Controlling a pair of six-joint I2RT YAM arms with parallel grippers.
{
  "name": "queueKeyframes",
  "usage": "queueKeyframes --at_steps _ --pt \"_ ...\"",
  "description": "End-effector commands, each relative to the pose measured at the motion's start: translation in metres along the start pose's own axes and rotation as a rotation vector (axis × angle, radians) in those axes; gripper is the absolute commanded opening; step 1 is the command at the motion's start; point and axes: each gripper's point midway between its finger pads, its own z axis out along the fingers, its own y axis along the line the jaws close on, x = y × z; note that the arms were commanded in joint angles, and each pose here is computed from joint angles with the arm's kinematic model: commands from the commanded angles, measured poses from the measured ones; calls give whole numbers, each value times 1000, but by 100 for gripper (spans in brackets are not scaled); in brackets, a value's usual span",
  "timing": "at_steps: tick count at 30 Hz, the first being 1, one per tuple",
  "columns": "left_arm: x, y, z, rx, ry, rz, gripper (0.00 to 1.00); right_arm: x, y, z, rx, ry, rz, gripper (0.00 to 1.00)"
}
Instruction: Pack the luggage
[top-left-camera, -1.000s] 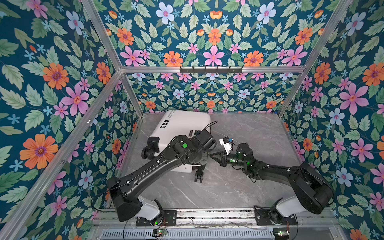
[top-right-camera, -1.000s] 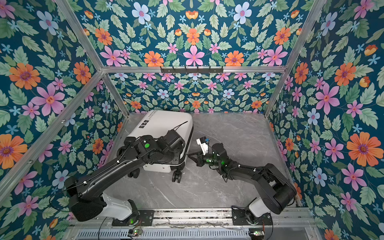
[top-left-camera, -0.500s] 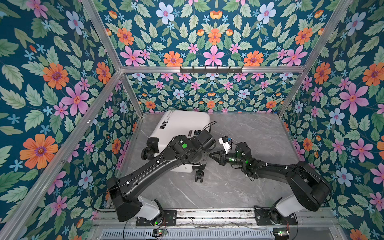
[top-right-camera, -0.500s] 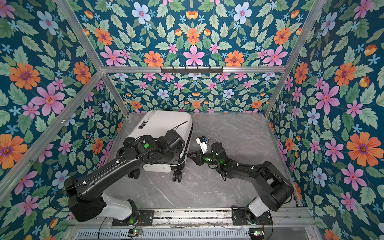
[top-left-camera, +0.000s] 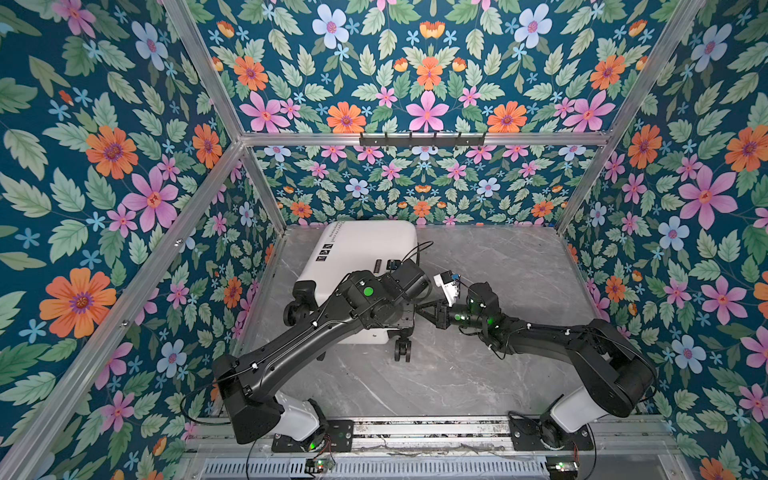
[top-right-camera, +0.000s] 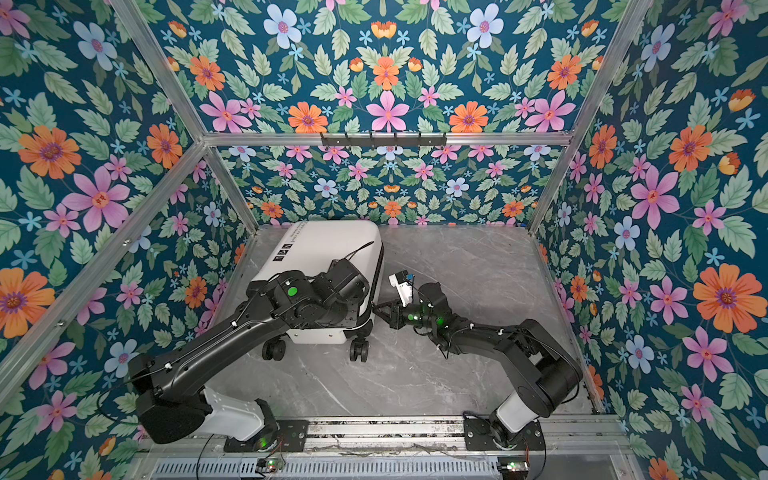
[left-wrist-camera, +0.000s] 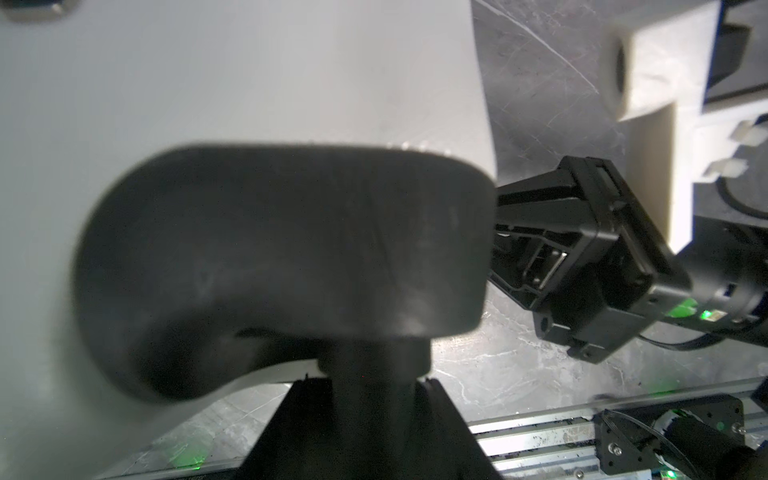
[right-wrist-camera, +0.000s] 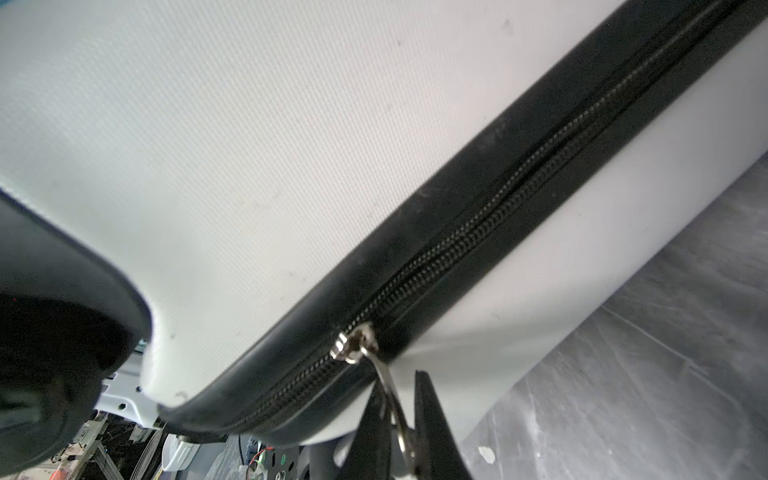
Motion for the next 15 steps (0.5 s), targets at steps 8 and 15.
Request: queueKeyframes --at_steps 8,15 --pt "2 -11 -4 68 5 16 0 -19 -12 -3 107 -67 12 0" --pt "9 -19 -4 99 41 71 0 -24 -36 -4 251 -83 110 0"
